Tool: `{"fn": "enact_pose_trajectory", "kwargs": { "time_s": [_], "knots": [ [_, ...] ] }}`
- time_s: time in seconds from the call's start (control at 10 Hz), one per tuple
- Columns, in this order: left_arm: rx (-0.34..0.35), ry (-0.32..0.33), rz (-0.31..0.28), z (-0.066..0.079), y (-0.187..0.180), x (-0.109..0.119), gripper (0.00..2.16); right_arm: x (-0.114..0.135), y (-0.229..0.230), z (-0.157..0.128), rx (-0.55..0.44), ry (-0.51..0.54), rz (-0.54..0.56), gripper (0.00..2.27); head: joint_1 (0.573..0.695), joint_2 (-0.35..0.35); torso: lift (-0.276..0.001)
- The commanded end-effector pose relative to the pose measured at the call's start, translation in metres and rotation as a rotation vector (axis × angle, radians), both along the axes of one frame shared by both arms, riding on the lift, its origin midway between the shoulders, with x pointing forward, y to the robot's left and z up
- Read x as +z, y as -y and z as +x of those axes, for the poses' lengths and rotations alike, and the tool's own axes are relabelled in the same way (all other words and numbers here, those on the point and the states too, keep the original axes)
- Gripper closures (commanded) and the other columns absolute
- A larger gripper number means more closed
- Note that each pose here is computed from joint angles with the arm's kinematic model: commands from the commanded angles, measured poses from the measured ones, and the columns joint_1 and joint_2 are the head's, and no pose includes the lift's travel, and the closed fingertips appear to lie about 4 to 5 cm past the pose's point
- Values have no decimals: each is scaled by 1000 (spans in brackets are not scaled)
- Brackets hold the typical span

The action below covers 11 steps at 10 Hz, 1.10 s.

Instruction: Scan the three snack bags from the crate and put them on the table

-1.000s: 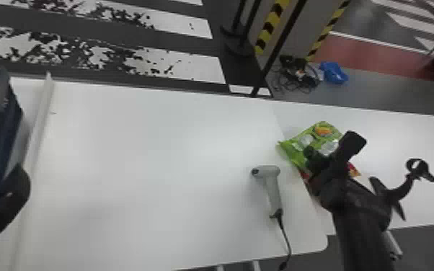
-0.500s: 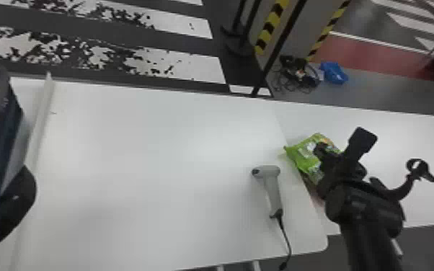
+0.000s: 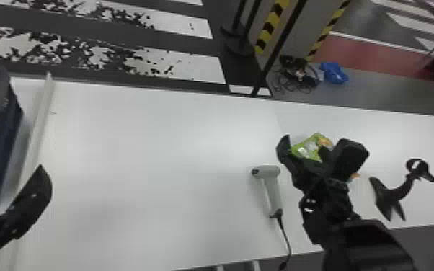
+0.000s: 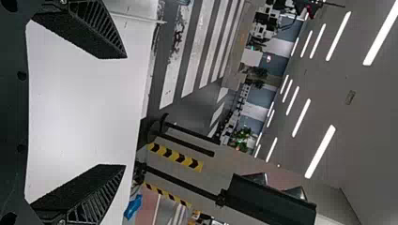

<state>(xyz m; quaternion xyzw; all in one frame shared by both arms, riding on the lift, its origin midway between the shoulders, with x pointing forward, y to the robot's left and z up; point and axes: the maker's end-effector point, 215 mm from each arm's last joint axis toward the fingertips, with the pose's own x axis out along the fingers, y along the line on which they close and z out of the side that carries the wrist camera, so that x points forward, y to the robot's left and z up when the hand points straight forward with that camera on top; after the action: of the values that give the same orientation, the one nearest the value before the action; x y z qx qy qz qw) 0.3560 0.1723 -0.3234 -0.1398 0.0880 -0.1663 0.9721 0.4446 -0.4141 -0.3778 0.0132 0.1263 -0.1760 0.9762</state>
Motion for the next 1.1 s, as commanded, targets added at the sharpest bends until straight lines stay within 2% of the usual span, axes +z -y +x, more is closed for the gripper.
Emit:
{"fn": "enact_pose_trajectory", "kwargs": {
  "time_s": [0.0, 0.1, 0.3, 0.4, 0.5, 0.6, 0.8, 0.9, 1.0],
  "knots": [
    [-14, 3, 6, 0, 10, 1, 29, 4, -87, -12, 145, 5, 14, 53, 695, -338, -94],
    [0, -7, 37, -1, 9, -4, 29, 12, -140, -27, 245, 27, 30, 53, 695, -308, -94],
    [14, -29, 35, -2, 6, -15, 29, 35, -219, -59, 372, 94, 28, 56, 695, -162, -94],
    [27, -31, 35, -2, 3, -16, 29, 42, -236, -72, 396, 116, 46, 76, 695, -95, -94],
    [32, -34, 35, -2, 0, -18, 29, 39, -241, -75, 404, 107, 49, 83, 695, -43, -94],
    [42, -26, 47, 0, -8, -16, 29, 39, -243, -75, 406, 108, 36, 87, 695, -13, -94],
    [76, 29, 83, 23, -34, 8, 29, 34, -243, -76, 409, 101, 23, 90, 695, 15, -94],
    [91, 15, 86, 37, -53, 12, 29, 31, -242, -78, 409, 95, 15, 90, 695, 34, -94],
    [98, -40, 100, 51, -69, 3, 29, 26, -242, -80, 417, 82, -1, 90, 695, 57, -94]
  ]
}}
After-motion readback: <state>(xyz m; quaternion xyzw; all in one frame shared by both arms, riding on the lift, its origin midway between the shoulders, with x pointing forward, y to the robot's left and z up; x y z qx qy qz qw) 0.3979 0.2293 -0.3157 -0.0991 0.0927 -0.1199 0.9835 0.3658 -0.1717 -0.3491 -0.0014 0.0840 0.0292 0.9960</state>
